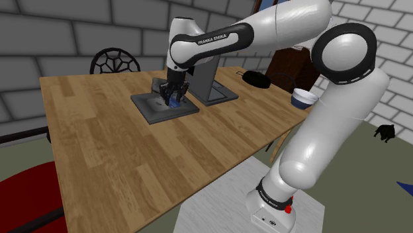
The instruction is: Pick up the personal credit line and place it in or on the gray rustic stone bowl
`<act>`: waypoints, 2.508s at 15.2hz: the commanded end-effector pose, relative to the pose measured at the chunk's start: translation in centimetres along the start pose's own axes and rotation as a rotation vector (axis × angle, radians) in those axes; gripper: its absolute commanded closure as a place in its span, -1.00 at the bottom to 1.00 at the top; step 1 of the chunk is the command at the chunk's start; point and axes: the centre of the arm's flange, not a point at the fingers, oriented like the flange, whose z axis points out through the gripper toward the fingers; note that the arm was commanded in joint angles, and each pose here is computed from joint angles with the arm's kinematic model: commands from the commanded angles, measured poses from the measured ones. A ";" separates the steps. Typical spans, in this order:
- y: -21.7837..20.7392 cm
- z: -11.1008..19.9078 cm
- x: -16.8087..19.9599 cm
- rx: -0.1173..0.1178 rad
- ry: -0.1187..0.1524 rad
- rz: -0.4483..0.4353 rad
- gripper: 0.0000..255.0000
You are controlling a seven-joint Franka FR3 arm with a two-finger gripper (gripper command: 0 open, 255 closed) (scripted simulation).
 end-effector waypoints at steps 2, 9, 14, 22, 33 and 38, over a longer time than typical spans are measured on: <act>0.0 -1.6 -0.1 0.000 -0.001 0.000 1.00; 0.0 -5.3 -0.1 0.000 -0.001 0.000 1.00; 0.0 -7.4 0.0 0.000 -0.001 0.000 1.00; 5.5 -6.8 9.0 0.000 -0.001 0.000 1.00; 11.5 -4.7 18.7 0.000 -0.001 0.000 1.00; 11.5 -2.0 18.7 0.000 -0.001 0.000 1.00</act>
